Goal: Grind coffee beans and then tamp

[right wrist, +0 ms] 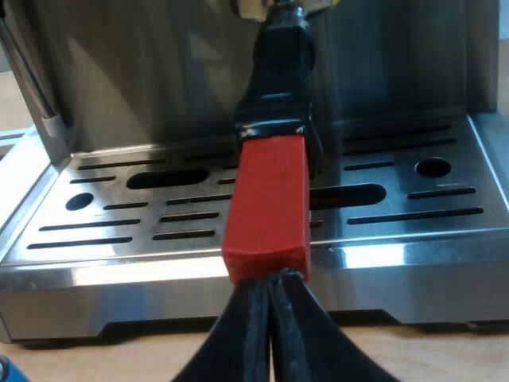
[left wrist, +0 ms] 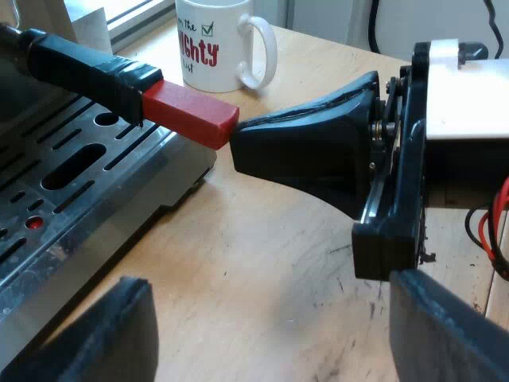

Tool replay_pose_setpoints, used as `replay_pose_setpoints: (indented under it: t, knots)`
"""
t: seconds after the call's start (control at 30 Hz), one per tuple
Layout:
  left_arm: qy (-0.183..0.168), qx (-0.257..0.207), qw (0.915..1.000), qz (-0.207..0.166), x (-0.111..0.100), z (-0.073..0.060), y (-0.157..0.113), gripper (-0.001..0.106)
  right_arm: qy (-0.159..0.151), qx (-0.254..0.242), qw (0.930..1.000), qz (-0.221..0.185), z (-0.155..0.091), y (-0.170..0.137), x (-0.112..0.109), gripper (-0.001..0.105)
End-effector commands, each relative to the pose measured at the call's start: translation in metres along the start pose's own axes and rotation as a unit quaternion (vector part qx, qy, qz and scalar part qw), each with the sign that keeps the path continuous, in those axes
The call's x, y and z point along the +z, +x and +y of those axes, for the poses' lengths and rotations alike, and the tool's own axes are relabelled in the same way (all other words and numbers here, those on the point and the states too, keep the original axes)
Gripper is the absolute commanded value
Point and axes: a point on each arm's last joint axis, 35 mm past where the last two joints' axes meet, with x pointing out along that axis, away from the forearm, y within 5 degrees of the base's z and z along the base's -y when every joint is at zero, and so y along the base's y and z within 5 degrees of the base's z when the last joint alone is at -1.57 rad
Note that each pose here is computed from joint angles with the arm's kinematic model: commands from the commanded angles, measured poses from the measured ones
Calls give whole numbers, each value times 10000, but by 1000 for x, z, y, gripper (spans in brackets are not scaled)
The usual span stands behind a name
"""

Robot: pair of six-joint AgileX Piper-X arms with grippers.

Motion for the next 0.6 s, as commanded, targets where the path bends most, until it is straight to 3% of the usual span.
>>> replay_pose_setpoints:
  t: [0.03, 0.17, 0.37, 0.6]
  knots:
    - [52, -87, 9999, -75, 2, -1, 0, 63, -33, -223, 9997, -91, -1, -1, 4, 0]
    - [52, -87, 9999, -75, 2, -1, 0, 63, -420, -93, 9991, -7, 1, -11, -3, 0]
    - [52, -87, 9999, -75, 2, -1, 0, 63, -722, 83, 9974, 23, 4, -22, -9, 0]
    - [52, -87, 9999, -75, 2, -1, 0, 63, -674, -26, 9976, -146, 4, -29, -4, 0]
